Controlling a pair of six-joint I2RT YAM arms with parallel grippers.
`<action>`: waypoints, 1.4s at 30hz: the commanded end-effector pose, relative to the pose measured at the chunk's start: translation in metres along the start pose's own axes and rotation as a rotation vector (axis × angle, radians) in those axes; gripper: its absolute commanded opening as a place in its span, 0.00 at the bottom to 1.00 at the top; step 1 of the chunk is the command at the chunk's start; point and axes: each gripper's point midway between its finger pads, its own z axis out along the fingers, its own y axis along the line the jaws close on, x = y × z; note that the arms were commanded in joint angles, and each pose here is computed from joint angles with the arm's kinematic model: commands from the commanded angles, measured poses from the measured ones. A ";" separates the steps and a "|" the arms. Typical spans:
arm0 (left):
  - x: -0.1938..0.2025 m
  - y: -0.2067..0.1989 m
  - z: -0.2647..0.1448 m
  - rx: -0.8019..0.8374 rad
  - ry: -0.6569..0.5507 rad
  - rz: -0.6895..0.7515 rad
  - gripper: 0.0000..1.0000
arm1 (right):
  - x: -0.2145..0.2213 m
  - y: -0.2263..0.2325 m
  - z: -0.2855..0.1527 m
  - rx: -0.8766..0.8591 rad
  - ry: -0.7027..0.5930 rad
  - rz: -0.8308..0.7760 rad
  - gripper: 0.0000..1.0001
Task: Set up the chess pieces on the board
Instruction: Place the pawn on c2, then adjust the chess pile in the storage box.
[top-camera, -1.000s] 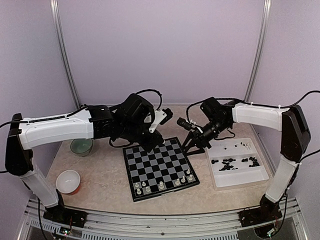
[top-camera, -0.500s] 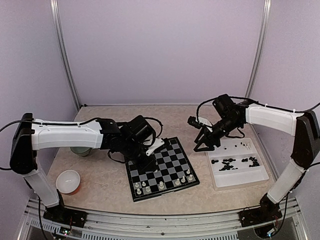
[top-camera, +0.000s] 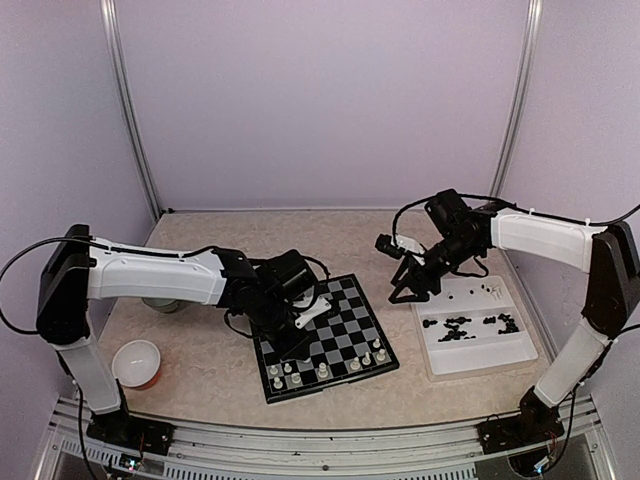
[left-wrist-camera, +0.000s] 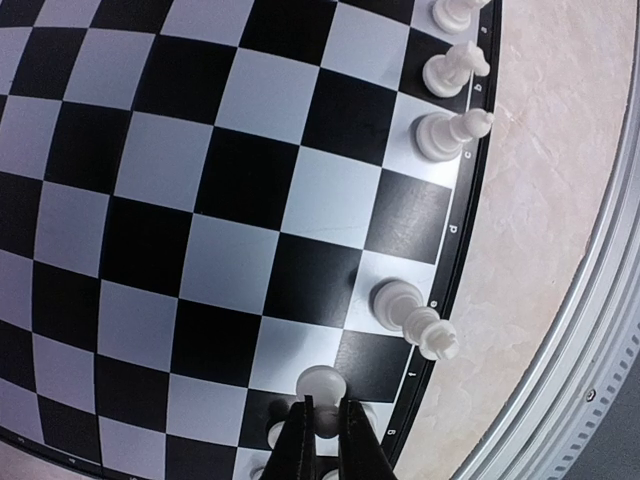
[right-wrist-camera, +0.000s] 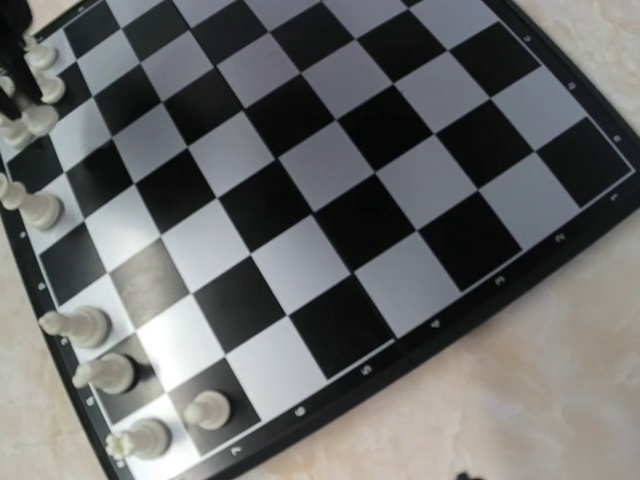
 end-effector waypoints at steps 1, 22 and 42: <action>0.019 -0.002 0.015 0.007 0.078 0.014 0.08 | -0.005 -0.001 -0.005 0.017 -0.017 -0.014 0.57; -0.002 0.004 0.009 -0.035 0.037 -0.013 0.27 | -0.018 -0.003 -0.024 0.047 -0.030 -0.034 0.58; -0.193 0.004 -0.155 -0.144 -0.794 -0.007 0.42 | 0.108 -0.151 -0.173 0.623 0.053 0.408 0.36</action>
